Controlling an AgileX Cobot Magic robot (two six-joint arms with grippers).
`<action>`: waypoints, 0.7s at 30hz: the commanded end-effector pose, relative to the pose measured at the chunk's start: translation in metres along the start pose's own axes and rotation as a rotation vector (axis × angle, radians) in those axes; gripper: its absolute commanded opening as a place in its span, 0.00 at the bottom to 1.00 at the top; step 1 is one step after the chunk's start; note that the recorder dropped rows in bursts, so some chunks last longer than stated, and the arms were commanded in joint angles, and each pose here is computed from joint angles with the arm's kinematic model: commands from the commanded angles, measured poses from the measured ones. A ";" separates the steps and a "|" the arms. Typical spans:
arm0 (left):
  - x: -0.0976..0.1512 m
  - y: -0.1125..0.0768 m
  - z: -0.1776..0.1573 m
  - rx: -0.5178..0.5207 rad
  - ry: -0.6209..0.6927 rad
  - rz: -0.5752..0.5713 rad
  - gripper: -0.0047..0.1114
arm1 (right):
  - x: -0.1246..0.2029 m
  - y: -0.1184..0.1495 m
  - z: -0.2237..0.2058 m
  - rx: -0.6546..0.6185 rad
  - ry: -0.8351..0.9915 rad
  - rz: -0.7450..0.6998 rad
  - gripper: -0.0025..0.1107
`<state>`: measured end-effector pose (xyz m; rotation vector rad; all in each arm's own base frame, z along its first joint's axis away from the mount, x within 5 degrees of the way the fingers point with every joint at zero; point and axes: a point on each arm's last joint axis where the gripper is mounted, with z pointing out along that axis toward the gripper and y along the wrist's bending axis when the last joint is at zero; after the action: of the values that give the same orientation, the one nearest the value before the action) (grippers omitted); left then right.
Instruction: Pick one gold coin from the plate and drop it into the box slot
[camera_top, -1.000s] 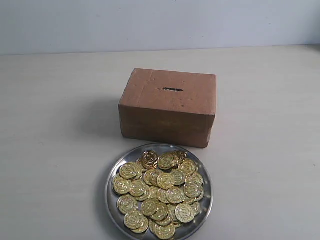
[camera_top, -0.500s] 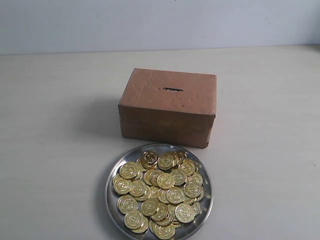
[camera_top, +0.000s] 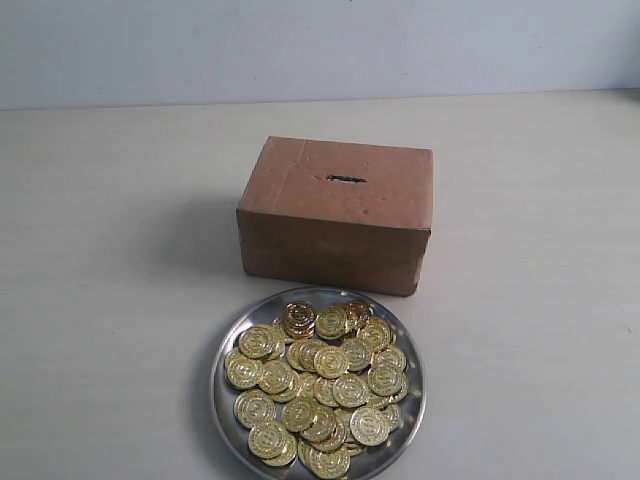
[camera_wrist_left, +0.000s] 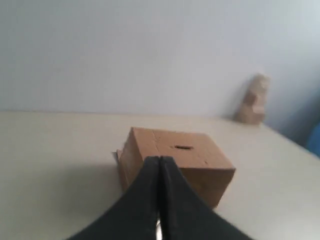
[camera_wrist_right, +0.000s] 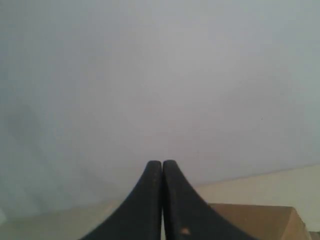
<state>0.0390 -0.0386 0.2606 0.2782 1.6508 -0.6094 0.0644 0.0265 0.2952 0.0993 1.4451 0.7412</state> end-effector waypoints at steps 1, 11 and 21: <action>-0.015 -0.020 0.002 0.220 0.088 0.508 0.04 | 0.008 0.012 0.045 -0.050 0.234 -0.181 0.02; -0.011 -0.006 0.020 0.148 0.103 0.778 0.04 | 0.062 0.026 0.138 -0.101 0.611 -0.408 0.02; 0.015 0.006 0.016 0.058 0.074 0.794 0.04 | -0.004 0.057 0.190 -0.046 0.374 -0.568 0.02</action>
<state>0.0545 -0.0465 0.2481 0.9701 1.4499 -0.0533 0.2087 0.1431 0.3271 -0.5227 1.7855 0.4354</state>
